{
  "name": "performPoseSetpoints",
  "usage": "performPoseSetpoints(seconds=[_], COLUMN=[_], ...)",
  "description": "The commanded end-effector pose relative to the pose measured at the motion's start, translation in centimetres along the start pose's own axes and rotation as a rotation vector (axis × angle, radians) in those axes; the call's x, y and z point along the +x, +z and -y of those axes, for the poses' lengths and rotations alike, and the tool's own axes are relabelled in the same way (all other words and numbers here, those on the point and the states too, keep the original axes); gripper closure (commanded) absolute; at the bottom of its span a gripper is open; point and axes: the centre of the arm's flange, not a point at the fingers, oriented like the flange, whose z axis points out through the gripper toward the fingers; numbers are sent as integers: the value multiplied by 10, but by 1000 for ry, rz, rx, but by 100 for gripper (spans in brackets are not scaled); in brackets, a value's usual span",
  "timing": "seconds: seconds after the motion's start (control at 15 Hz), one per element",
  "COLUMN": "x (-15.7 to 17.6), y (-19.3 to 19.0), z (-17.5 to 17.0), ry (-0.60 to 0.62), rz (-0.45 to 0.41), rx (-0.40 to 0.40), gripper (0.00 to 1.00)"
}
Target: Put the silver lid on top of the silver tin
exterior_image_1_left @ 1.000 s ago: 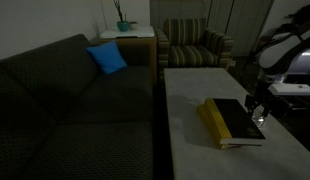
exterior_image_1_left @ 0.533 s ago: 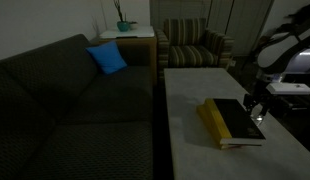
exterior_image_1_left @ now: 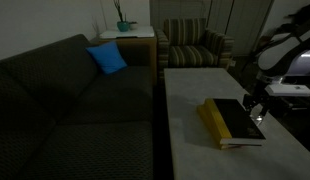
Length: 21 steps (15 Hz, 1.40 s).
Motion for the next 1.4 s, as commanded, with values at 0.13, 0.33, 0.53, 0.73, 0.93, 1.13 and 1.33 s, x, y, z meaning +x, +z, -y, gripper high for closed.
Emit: performPoseSetpoints(seconds=[0.13, 0.33, 0.53, 0.73, 0.93, 1.13, 1.33], x=[-15, -12, -11, -8, 2, 8, 8], y=[-9, -9, -10, -12, -9, -5, -1], z=[-10, -15, -18, -19, -18, -17, -16], ry=[54, 81, 101, 125, 149, 174, 191], rz=[-8, -15, -19, -53, -83, -68, -64], rx=[-17, -18, -25, -20, -12, -12, -8], gripper=[56, 56, 56, 56, 56, 56, 56])
